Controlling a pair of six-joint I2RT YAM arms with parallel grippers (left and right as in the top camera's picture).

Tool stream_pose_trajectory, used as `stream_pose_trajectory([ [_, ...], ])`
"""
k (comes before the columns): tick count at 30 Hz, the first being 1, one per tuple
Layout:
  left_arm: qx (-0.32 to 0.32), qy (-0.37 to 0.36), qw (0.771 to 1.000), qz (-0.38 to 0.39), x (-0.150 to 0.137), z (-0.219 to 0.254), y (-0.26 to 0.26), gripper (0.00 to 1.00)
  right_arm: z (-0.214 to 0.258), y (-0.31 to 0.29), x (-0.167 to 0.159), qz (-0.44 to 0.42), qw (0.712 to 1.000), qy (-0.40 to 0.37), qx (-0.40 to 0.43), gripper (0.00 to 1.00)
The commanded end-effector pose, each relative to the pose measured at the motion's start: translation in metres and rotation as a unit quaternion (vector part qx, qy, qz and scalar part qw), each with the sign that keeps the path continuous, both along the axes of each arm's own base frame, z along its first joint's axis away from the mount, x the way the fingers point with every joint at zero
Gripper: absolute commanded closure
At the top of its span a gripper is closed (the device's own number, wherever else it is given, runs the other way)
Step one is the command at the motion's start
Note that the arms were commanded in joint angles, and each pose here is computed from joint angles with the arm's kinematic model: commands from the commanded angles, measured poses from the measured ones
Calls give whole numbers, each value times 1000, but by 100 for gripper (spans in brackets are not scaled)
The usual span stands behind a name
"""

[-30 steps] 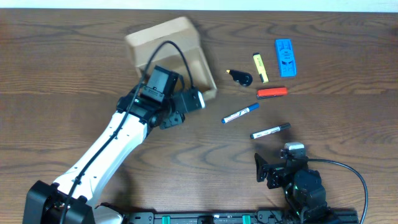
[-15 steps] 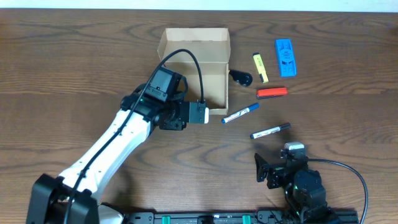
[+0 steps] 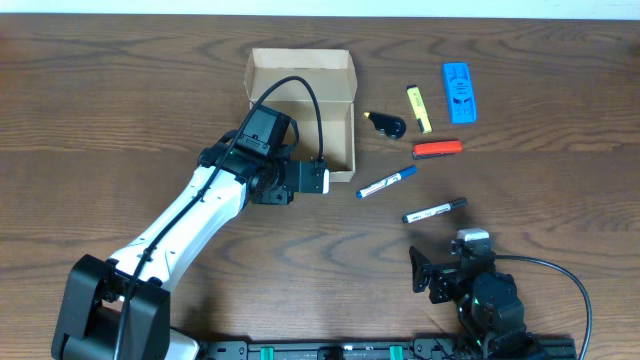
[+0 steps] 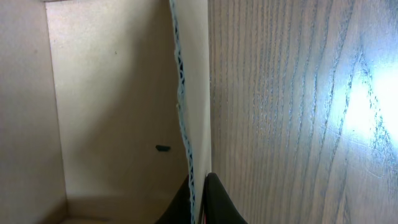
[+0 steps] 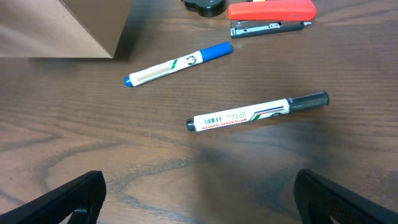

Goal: Pack container
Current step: 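Push the cardboard box right toward the table center with the left gripper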

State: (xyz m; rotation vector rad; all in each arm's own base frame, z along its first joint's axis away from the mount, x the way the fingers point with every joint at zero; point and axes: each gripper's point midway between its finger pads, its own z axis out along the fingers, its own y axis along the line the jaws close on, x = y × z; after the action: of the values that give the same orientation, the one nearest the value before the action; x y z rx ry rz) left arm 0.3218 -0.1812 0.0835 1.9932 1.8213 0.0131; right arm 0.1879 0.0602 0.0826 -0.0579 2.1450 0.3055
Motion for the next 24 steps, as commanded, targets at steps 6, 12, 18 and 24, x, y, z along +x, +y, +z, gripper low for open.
stream_pose_trajectory([
  [6,-22,7,1000,1,1,6,-7,76,-1,0,0,3,1000,-2,-4,1],
  [12,-45,17,997,56,5,9,-9,5,-1,0,0,3,1000,-2,-4,1],
  [18,-77,8,992,98,5,32,-11,5,-1,0,0,3,1000,-2,-4,1],
  [24,-169,-17,966,196,-3,100,-8,5,-1,0,0,3,1000,-2,-4,1],
])
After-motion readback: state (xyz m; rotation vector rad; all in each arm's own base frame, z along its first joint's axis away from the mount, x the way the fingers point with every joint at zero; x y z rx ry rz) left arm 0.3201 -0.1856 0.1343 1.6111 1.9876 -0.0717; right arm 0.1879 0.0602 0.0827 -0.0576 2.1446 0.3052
